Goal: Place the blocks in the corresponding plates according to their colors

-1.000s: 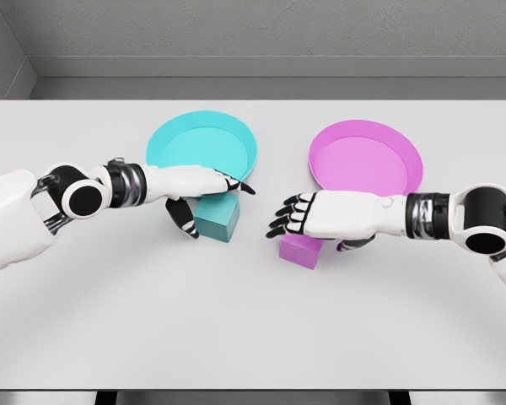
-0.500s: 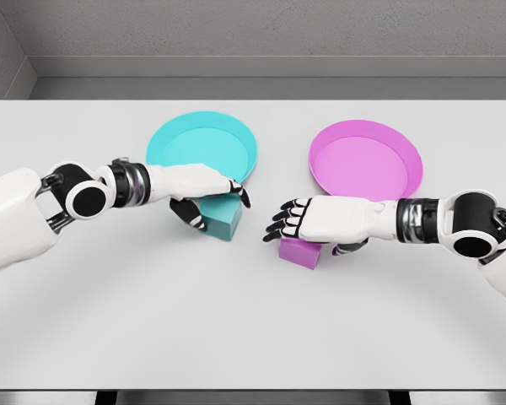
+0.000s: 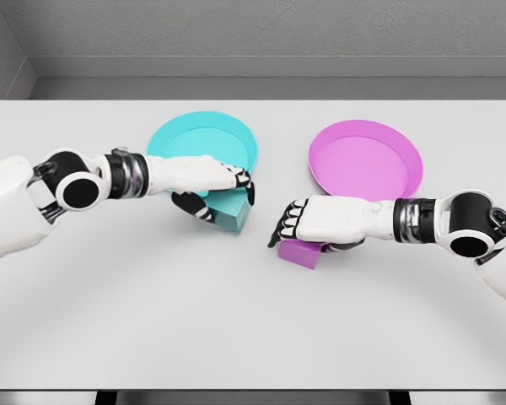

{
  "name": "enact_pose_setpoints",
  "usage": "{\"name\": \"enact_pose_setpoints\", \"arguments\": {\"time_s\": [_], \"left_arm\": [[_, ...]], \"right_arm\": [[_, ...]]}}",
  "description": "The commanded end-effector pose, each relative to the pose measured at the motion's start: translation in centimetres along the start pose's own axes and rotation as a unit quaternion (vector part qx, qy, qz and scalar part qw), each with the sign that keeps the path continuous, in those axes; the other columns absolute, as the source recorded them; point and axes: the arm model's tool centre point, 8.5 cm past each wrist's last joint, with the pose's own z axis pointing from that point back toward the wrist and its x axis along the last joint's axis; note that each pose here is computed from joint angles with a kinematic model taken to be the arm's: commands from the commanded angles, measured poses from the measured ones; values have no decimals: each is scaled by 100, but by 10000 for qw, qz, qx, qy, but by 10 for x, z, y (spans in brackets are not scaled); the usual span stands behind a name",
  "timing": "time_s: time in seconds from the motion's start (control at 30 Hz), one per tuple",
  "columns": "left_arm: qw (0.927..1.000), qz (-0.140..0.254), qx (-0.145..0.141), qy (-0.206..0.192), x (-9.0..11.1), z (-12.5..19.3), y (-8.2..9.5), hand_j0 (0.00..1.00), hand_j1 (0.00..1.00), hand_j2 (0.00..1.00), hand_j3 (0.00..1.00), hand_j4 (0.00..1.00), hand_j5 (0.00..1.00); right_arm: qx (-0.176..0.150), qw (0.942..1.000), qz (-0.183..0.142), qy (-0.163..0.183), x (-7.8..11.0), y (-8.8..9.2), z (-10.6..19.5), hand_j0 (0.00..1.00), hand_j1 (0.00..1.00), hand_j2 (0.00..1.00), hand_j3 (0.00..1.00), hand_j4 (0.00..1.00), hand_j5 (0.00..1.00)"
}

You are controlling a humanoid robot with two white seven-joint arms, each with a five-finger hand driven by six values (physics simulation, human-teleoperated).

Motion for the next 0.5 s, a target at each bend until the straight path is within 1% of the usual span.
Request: {"name": "enact_pose_setpoints", "arguments": {"time_s": [0.0,0.07,0.17,0.2,0.3,0.37,0.4,0.47], "left_arm": [[9999,-29,27,-135,0,5,1,41,41,41,41,41,41],[9999,-50,65,-88,-4,12,6,41,41,41,41,41,41],[9998,-141,159,10,-8,18,19,40,40,40,40,40,40],[9997,-135,178,60,-11,22,19,40,40,40,40,40,40],[9993,-205,267,168,-14,27,32,40,40,40,40,40,40],[9985,-125,314,435,-33,30,41,40,40,40,40,40,40],[9980,-105,340,525,-39,31,45,40,40,40,40,40,40],[9966,16,404,719,-54,25,55,40,40,40,40,40,40]], "right_arm": [[-19,10000,-30,0,0,0,0,76,76,76,76,76,76],[-30,10000,-29,0,0,-1,0,73,73,73,73,73,73],[-35,10000,-39,9,-1,-1,0,73,73,73,73,73,73],[-37,10000,-51,3,-1,0,0,71,71,71,71,71,71],[-81,9999,-64,22,-2,-3,2,68,68,68,68,68,68],[-98,9999,-66,23,-3,-4,2,67,67,67,67,67,67],[-113,9999,-70,19,-3,-4,2,67,67,67,67,67,67],[-116,9999,-91,27,-4,-4,2,67,67,67,67,67,67]]}}
